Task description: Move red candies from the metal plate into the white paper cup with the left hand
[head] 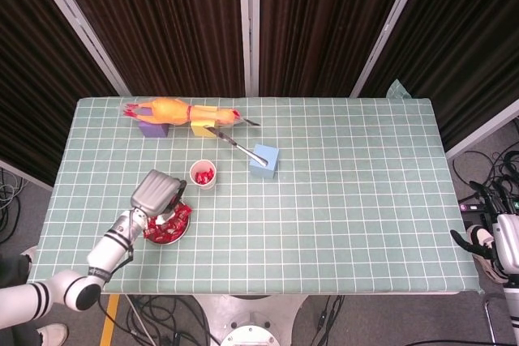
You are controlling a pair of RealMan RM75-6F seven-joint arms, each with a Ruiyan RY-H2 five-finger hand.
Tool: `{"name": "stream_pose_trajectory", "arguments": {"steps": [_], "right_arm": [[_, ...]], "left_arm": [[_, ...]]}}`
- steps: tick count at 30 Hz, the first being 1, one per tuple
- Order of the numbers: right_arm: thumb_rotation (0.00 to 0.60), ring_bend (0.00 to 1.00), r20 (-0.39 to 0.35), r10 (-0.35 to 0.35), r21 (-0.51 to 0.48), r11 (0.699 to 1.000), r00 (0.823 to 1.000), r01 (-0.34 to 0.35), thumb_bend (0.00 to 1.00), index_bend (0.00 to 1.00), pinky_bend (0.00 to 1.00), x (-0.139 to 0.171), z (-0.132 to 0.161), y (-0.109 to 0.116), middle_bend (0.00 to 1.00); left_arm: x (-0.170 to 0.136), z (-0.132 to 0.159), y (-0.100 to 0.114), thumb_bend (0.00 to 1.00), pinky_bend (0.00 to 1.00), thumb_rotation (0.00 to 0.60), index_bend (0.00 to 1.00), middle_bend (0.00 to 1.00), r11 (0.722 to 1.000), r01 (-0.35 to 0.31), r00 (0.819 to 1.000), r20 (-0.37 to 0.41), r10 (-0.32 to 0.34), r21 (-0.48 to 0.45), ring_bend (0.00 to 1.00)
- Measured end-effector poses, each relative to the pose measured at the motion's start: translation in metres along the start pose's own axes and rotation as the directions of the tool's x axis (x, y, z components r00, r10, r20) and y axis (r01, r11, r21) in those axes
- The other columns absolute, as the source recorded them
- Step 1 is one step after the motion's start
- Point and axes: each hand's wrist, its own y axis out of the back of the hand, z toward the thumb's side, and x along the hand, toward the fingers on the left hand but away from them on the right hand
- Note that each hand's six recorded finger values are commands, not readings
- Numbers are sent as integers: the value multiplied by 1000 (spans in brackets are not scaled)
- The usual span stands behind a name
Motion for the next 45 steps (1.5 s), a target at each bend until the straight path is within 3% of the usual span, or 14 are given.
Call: {"name": "stream_pose_trajectory", "arguments": {"steps": [3, 7, 15, 23, 27, 32, 37, 40, 45], "right_arm": [[600, 46, 3, -1, 2, 1000, 1000, 1, 117, 119, 345, 0, -1, 1, 180], [600, 46, 9, -2, 3, 1000, 1000, 2, 118, 119, 346, 1, -2, 1, 180], [600, 46, 23, -4, 6, 1000, 1000, 4, 118, 119, 347, 1, -6, 2, 180], [600, 46, 29, -1, 6, 1000, 1000, 1, 118, 119, 347, 0, -7, 1, 180], [600, 46, 25, -3, 5, 1000, 1000, 3, 118, 119, 347, 0, -7, 2, 180], [600, 46, 17, 0, 6, 1000, 1000, 0, 117, 119, 347, -1, -5, 2, 180], [600, 46, 0, 6, 1, 1000, 1000, -6, 118, 119, 348, -2, 0, -1, 180], [600, 46, -7, 7, 1, 1000, 1000, -7, 118, 119, 348, -3, 1, -1, 180], [600, 46, -16, 13, -1, 1000, 1000, -13, 118, 119, 348, -3, 4, -3, 179]], "left_arm": [[19, 7, 21, 560, 1000, 600, 660, 699, 999, -34, 999, 17, 34, -8, 941], [41, 15, 31, 559, 1000, 600, 619, 643, 999, -33, 999, 29, 33, -12, 936], [74, 27, 27, 551, 1000, 600, 544, 550, 1000, 7, 1000, 20, -7, -4, 925], [77, 28, 19, 539, 1000, 600, 405, 416, 998, 37, 999, 4, -37, 44, 902], [69, 28, 21, 490, 1000, 600, 316, 357, 999, 31, 1000, 1, -31, 40, 890], [46, 20, 32, 370, 1000, 600, 311, 356, 999, -43, 999, -13, 43, 19, 889], [1, 1, 33, 273, 1000, 600, 340, 372, 994, -108, 994, -28, 108, 10, 890], [-27, -9, 19, 271, 1000, 600, 359, 399, 995, -97, 995, -34, 97, 17, 890], [-60, -12, -17, 272, 1000, 600, 359, 400, 999, 1, 999, -34, 0, 34, 890]]}}
